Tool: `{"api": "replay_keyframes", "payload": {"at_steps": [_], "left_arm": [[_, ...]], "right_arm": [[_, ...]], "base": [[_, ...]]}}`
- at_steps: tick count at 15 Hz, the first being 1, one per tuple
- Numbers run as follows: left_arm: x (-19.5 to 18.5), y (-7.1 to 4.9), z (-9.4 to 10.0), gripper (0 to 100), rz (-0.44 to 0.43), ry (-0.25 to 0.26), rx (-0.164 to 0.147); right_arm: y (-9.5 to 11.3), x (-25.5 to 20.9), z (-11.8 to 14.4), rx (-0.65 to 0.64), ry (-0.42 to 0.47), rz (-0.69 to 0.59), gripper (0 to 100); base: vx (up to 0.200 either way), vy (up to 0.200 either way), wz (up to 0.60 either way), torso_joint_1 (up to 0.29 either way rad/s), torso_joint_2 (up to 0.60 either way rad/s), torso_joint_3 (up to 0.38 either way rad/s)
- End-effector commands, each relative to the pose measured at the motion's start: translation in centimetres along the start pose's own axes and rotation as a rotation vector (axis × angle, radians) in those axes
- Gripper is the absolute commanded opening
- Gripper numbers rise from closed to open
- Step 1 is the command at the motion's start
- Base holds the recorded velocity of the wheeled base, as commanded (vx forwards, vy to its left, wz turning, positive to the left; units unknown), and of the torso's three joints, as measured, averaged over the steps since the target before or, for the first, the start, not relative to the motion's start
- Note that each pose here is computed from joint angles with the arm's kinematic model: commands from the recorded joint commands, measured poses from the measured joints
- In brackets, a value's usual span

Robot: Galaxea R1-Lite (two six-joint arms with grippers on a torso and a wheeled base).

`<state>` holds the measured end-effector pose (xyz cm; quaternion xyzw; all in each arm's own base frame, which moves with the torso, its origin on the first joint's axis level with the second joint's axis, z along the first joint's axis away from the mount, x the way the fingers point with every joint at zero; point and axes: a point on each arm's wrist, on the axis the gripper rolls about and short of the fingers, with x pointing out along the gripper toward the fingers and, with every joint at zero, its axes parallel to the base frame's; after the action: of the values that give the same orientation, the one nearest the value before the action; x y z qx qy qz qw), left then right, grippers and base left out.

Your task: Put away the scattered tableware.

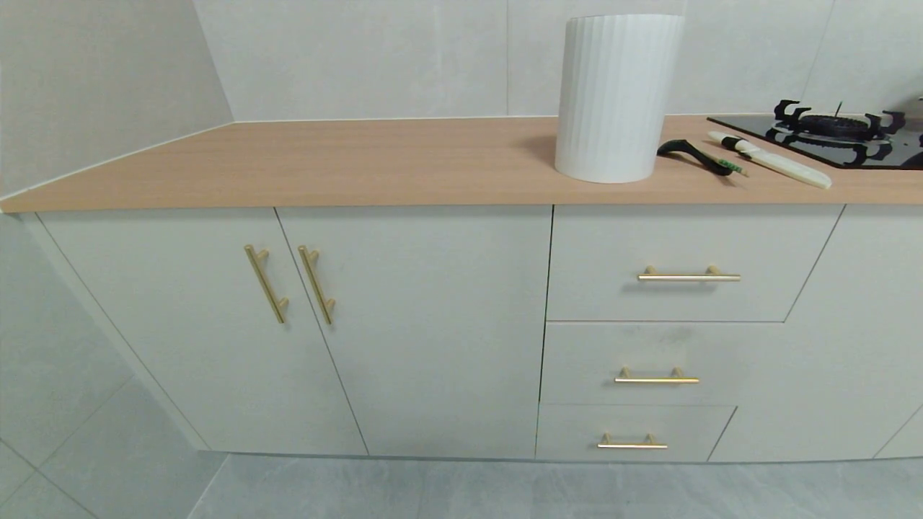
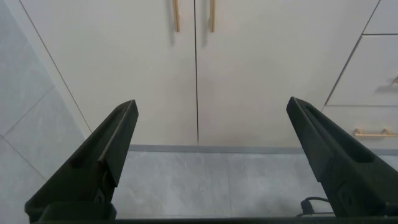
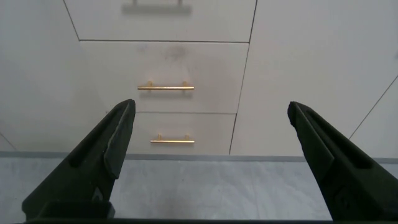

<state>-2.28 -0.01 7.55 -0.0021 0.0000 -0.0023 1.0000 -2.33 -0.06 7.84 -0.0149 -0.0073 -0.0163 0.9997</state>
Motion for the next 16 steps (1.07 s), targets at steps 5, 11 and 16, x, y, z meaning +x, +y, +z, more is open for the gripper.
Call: {"api": "replay_keyframes", "payload": {"at_steps": [5,11,16], "left_arm": [[0.0,0.0,0.0,100,0.000,0.000,0.000],[0.0,0.0,0.0,100,0.000,0.000,0.000],[0.0,0.0,0.0,100,0.000,0.002,0.000]], "right_arm": [[0.4,3.5,5.4,-0.005,0.266,0.269,100],[4.6,19.6,6.9,-0.049,0.725,0.353,100],[6.1,28.7,1.4,-0.044,0.759,0.268,100]], "base": [[0.000,0.000,0.00,0.000,0.00,0.000],[0.000,0.000,0.00,0.000,0.00,0.000],[0.000,0.000,0.00,0.000,0.00,0.000]]}}
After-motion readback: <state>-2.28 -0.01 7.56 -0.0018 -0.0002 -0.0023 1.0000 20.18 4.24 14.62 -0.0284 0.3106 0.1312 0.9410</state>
